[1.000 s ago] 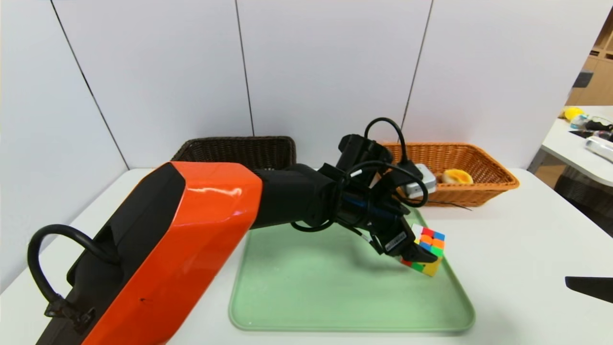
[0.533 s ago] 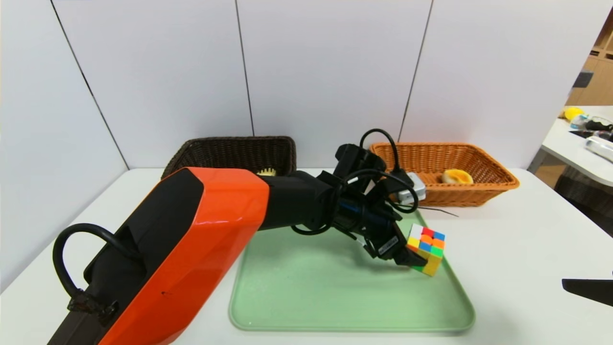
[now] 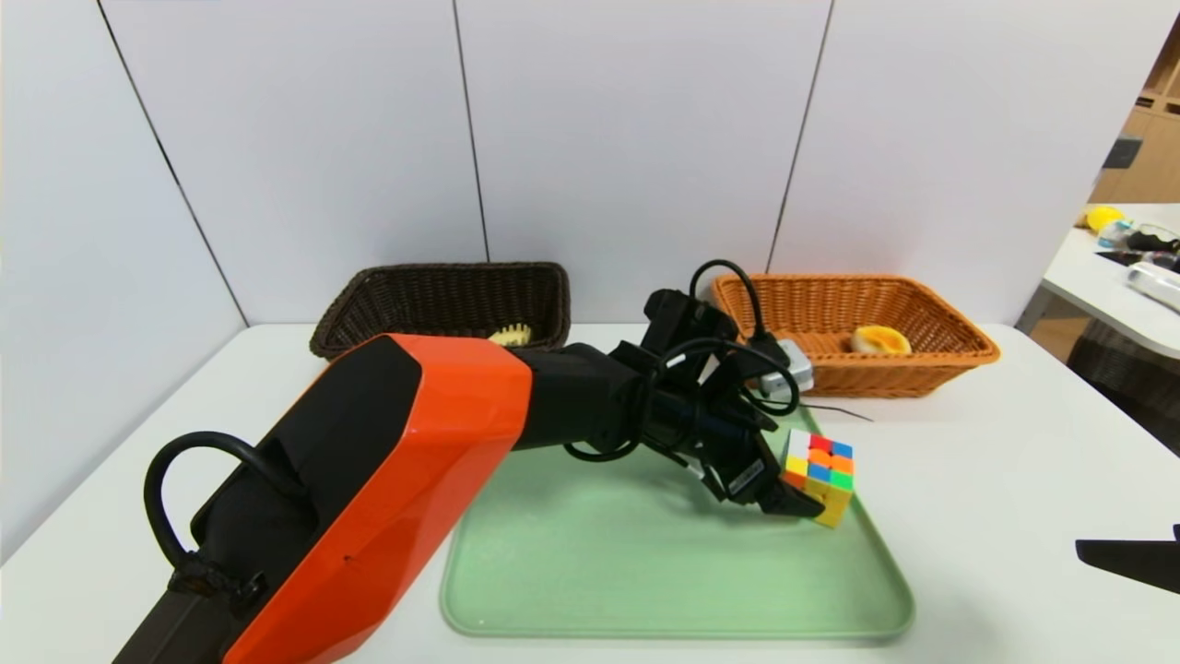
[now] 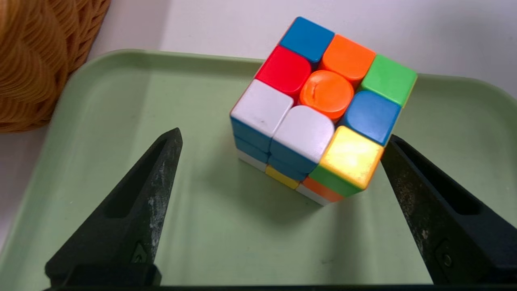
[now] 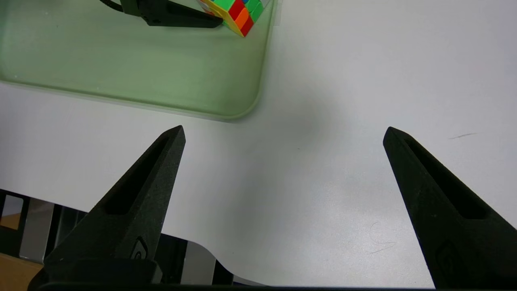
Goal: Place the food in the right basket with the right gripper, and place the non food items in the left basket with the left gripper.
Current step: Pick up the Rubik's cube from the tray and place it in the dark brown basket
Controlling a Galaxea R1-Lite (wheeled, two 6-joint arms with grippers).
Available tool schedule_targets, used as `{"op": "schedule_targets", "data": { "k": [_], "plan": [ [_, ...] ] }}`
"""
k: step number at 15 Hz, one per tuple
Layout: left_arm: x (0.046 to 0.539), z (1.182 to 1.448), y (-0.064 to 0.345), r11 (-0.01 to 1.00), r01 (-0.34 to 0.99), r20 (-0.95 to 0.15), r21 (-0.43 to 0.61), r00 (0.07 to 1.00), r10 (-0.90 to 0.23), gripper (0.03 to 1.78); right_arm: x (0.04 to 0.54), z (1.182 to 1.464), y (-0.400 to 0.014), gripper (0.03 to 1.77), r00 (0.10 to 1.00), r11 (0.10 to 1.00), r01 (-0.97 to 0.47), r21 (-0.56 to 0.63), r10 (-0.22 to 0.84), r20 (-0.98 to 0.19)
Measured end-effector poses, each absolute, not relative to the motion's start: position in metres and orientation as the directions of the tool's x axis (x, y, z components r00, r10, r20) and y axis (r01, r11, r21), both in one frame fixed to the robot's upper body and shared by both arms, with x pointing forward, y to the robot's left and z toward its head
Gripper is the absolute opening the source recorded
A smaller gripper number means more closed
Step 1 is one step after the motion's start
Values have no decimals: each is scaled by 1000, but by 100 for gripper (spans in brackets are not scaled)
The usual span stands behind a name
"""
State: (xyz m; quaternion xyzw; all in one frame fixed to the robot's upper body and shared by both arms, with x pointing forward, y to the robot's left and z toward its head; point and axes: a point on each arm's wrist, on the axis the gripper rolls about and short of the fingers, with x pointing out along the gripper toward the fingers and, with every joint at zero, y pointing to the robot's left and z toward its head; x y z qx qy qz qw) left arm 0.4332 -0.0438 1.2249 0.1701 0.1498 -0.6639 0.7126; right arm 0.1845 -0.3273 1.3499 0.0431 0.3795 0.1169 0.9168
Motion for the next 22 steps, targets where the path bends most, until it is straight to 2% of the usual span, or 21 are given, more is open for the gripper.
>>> {"op": "schedule_targets", "data": {
  "k": [3,7,12,13,15,17,19,22],
  "plan": [
    [437,1222,-43,58,997,-422,42,71,-904,169,185,1350,-327,170,684,969,-181,168,247,-687],
    [437,1220,-44,15,1000,-403,0,14,-915,169,185,1349,-327,170,680,969,-181,170,248,-690],
    [438,1218,-44,13,1000,-405,-5,10,-914,169,185,1348,-327,170,679,968,-182,171,250,-690],
    [437,1218,-44,13,1000,-405,-6,9,-914,160,185,1348,-327,170,680,968,-182,171,250,-690],
    [437,1218,-44,12,1000,-405,-5,9,-914,126,185,1348,-327,170,679,968,-182,171,249,-691],
    [437,1218,-45,12,1000,-402,-2,10,-916,100,185,1349,-327,170,680,968,-182,171,249,-690],
    [437,1218,-45,11,1000,-397,3,11,-918,92,185,1349,-327,170,681,969,-181,170,249,-689],
    [437,1222,-44,14,1000,-393,4,14,-919,91,185,1349,-327,170,680,968,-182,171,249,-689]
  ]
}}
